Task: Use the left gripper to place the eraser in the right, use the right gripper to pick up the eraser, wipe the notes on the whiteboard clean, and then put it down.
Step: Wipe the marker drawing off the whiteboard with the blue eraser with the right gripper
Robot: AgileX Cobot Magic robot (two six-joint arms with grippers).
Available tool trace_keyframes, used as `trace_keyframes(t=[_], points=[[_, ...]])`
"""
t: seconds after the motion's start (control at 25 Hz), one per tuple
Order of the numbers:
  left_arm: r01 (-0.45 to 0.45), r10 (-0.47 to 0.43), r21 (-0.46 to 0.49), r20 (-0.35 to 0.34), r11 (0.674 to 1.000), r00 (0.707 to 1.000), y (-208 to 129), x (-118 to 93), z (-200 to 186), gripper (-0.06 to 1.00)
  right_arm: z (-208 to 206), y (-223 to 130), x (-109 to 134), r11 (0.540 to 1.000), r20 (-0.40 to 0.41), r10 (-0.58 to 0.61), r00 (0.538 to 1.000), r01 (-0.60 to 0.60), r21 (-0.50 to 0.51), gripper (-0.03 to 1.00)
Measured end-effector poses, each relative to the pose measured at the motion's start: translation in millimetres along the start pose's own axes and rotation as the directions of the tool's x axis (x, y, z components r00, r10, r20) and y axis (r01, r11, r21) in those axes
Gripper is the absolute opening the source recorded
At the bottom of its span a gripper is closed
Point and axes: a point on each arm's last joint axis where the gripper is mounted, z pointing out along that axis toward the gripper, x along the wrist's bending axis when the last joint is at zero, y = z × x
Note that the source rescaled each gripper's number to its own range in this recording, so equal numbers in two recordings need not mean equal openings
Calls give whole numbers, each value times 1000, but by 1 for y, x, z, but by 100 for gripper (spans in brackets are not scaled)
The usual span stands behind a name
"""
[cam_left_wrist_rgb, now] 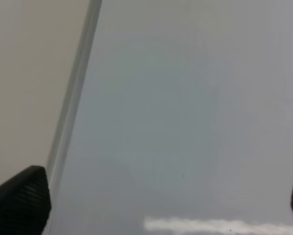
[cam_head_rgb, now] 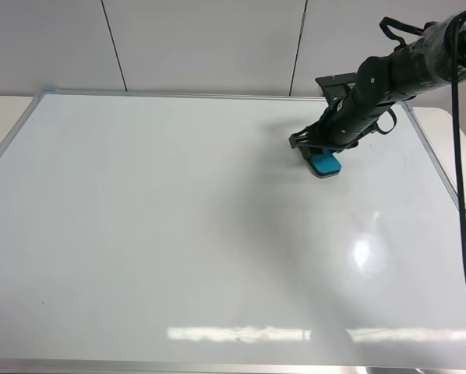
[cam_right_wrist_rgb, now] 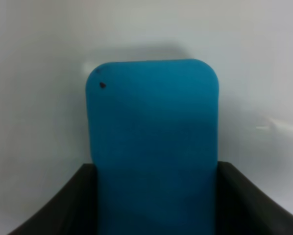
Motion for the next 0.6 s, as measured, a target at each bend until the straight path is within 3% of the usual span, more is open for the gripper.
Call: trace_keyframes(t=[0.44, 0.6], points=[[0, 0, 0, 0, 1000, 1000, 0, 0, 0, 100, -4, -9, -106, 977, 131, 204, 970, -195, -82, 0], [0, 0, 0, 0, 1000, 1000, 0, 0, 0, 100, -5, -12, -113, 976, 141, 216, 966, -208, -68, 0]])
